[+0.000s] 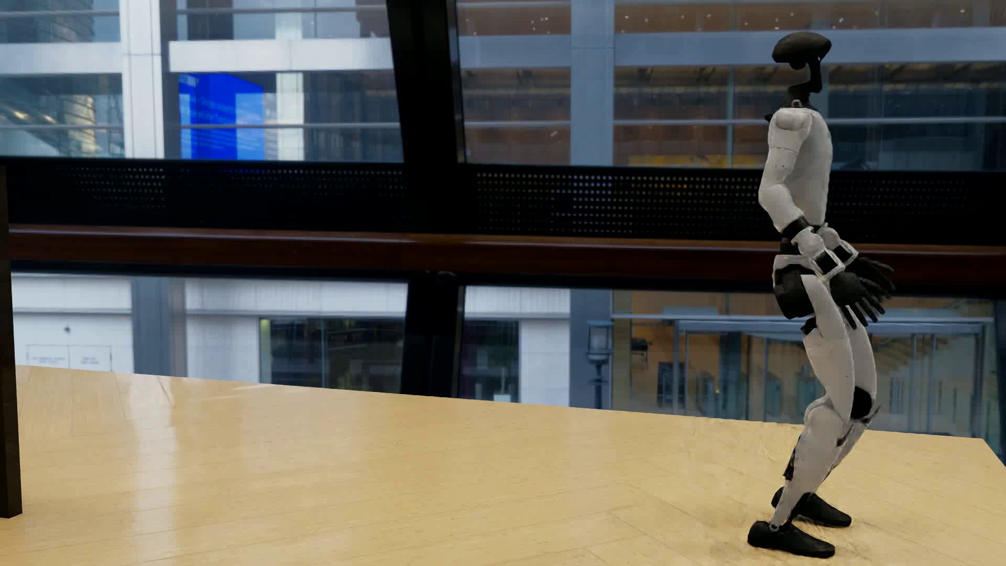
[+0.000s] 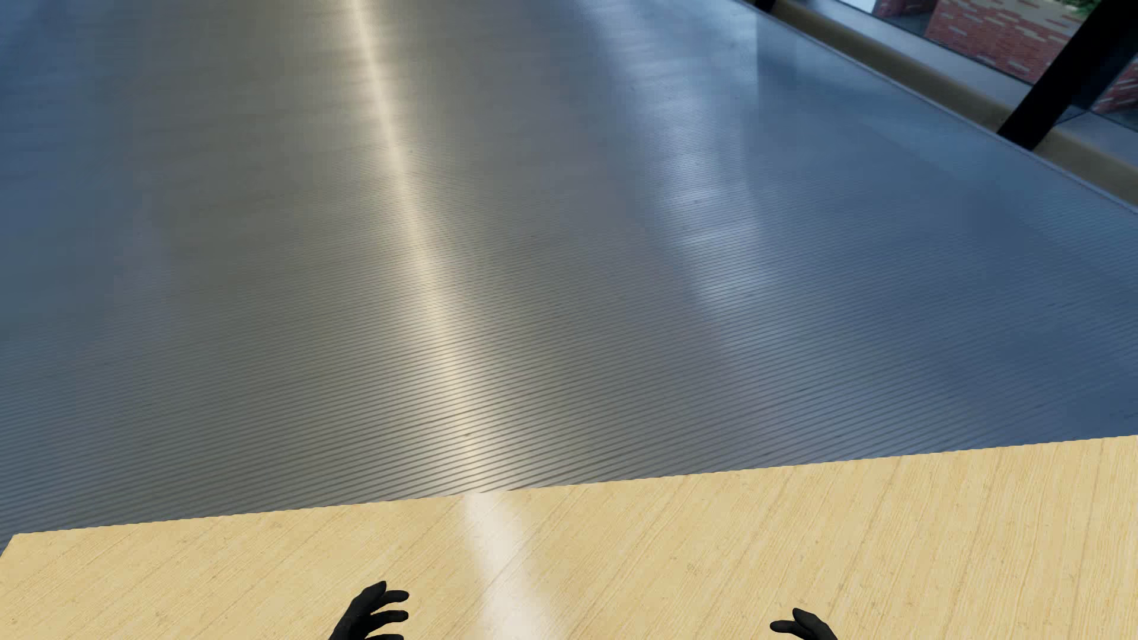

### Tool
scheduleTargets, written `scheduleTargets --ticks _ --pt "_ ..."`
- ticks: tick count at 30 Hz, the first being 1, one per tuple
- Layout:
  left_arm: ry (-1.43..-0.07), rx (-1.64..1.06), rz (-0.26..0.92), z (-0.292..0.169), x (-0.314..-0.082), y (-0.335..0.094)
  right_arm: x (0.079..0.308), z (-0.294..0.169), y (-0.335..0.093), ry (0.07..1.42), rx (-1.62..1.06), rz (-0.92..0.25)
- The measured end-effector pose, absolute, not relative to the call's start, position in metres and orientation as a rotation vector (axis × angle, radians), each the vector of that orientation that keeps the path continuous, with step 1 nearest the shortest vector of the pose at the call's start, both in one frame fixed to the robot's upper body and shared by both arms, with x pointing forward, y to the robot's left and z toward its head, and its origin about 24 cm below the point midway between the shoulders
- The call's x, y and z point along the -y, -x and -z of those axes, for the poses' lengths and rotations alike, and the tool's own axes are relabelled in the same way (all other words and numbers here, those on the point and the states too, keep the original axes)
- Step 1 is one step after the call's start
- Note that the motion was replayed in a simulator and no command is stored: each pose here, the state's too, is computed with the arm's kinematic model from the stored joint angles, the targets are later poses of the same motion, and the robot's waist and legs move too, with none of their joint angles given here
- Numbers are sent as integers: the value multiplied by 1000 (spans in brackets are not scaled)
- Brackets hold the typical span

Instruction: Rotate 180

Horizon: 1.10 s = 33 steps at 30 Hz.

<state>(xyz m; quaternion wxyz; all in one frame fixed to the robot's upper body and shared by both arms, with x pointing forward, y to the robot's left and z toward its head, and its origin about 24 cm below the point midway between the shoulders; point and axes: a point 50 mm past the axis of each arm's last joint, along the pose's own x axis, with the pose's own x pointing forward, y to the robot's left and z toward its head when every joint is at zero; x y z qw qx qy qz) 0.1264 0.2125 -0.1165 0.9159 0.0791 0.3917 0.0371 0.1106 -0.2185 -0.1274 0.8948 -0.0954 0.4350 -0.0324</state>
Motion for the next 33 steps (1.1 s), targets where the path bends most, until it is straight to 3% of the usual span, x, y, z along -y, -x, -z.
scheduleTargets --ticks 2,5,7,8,9,14,17,19,20,24,26,29,31,33 --pt "-171 -991 -18 140 -201 -88 197 131 -125 180 -936 53" --pt "-222 -838 72 120 -179 -145 216 140 -96 253 -1054 182" --pt "-188 -917 36 134 -190 -120 227 139 -88 321 -1063 240" --pt "-175 -925 -17 131 -210 -117 225 139 -89 335 -1049 252" --pt "-206 -927 8 129 -218 -118 212 137 -94 310 -1022 247" --pt "-157 -769 103 116 -175 -151 228 138 -94 282 -1027 234" --pt "-166 -780 51 112 -201 -147 243 133 -96 379 -999 223" --pt "-228 -882 88 124 -218 -124 211 132 -117 335 -948 185" --pt "-245 -894 106 124 -220 -124 207 131 -112 308 -945 184" --pt "-175 -743 74 110 -188 -163 226 140 -83 238 -1079 202" --pt "-145 -703 48 108 -184 -163 239 141 -74 249 -1117 216" --pt "-187 -871 -12 124 -221 -118 224 129 -111 264 -944 233" --pt "-193 -881 38 125 -203 -127 204 132 -110 230 -935 236" --pt "-221 -833 74 120 -188 -144 222 133 -105 230 -982 268"
